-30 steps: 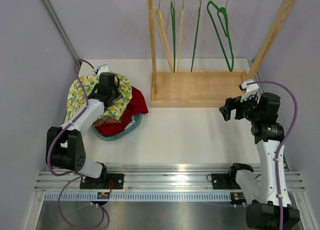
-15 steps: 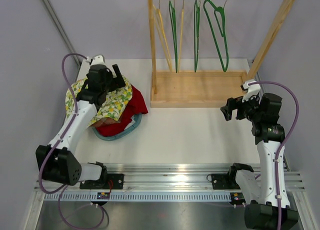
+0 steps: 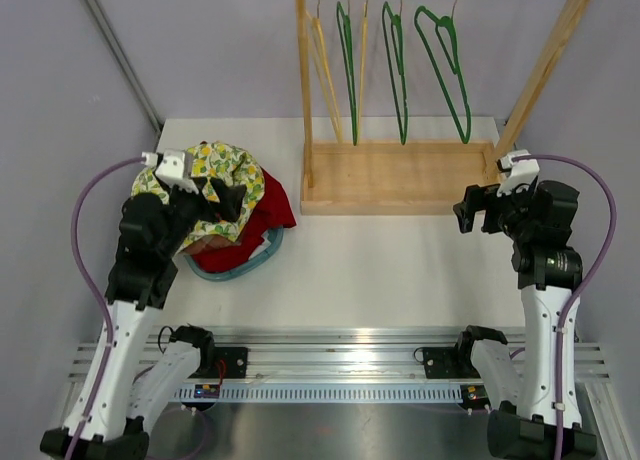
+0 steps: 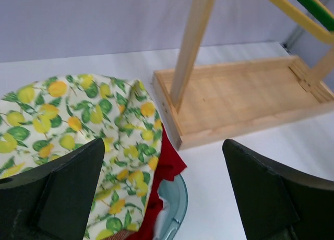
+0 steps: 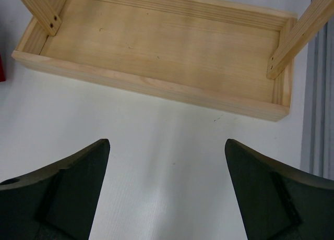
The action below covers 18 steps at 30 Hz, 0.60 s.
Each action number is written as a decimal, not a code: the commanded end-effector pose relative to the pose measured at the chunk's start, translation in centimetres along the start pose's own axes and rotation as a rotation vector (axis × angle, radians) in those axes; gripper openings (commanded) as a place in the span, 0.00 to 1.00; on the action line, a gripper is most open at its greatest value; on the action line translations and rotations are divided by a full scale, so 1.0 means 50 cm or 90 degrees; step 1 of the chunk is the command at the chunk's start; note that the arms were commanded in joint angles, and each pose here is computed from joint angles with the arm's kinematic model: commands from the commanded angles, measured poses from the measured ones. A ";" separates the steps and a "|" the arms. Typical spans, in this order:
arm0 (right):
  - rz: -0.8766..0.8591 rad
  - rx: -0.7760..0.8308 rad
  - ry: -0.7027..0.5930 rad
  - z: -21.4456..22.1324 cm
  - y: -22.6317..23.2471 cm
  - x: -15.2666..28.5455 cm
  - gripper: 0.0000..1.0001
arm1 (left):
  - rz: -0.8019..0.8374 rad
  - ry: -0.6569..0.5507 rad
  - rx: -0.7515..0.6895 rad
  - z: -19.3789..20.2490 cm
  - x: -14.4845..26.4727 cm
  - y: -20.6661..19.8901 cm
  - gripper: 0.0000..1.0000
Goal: Remove the skirt from the hanger
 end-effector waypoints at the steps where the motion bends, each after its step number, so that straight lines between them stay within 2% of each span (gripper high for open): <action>1: -0.012 -0.005 -0.008 -0.024 0.010 0.029 1.00 | 0.132 -0.002 -0.060 0.055 0.040 -0.027 0.99; 4: -0.001 -0.034 -0.024 -0.023 0.017 0.038 0.99 | 0.131 -0.035 -0.089 0.081 0.079 -0.017 0.99; 11: 0.162 -0.153 -0.050 -0.028 -0.020 0.056 0.99 | 0.111 -0.086 -0.097 0.124 0.121 0.004 0.99; 18: 0.264 -0.195 -0.061 -0.020 -0.046 0.071 0.99 | 0.088 -0.075 -0.085 0.156 0.124 0.022 0.99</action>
Point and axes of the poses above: each gripper's point midway between its finger pads, its own x axis back along the fingers, its own y axis along the line the jaws close on, z = x × y, the point moved 6 cm from there along x, back along the fingers, and after that the axes turned 10 degrees about x, right-handed, at the moved point
